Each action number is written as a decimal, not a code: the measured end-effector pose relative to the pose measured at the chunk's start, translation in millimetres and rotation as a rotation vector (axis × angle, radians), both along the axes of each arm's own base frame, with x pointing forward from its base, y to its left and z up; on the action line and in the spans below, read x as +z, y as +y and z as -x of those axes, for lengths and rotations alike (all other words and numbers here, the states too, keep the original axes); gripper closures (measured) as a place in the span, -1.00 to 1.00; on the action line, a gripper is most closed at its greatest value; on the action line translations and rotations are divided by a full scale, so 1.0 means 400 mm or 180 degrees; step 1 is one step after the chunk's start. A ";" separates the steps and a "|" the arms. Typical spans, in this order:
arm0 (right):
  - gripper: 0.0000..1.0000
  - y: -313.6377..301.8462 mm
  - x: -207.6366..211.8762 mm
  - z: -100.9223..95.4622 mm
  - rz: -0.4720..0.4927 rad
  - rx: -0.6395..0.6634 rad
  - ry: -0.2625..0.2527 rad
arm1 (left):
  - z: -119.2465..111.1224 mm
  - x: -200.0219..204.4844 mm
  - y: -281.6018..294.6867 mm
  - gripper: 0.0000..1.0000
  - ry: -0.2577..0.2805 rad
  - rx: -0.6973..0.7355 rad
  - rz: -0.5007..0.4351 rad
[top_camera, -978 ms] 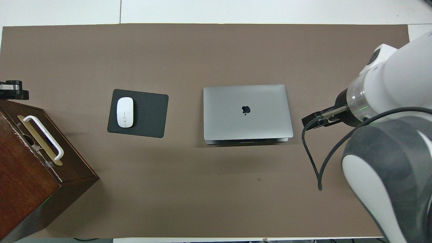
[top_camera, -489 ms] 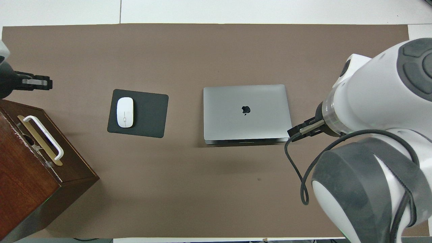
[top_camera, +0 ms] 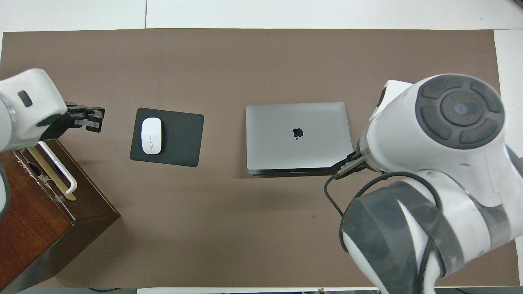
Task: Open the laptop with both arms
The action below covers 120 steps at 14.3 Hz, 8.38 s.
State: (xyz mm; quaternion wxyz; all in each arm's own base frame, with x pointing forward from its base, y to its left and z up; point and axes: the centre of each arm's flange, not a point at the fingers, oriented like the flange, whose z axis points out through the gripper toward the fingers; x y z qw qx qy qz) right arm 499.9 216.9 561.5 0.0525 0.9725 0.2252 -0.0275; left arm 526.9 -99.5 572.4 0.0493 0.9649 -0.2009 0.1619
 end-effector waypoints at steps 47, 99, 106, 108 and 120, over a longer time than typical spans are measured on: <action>-1.00 0.197 -0.572 0.103 0.0727 0.1558 -0.0874 | 0.518 -0.722 -0.576 0.98 -0.0833 -0.0482 0.0820; -1.00 0.174 -0.557 0.025 0.0610 0.1545 -0.1069 | 0.357 -0.764 -0.610 0.98 -0.0995 -0.0620 0.0709; -1.00 0.165 -0.499 -0.029 0.0640 0.1632 -0.1153 | 0.356 -0.764 -0.610 0.98 -0.1003 -0.0659 0.0699; -1.00 0.165 -0.490 -0.035 0.0657 0.1622 -0.1159 | 0.356 -0.764 -0.610 0.98 -0.1004 -0.0661 0.0699; -1.00 0.145 -0.417 -0.117 0.0745 0.1649 -0.1190 | 0.352 -0.765 -0.614 0.98 -0.1015 -0.0679 0.0698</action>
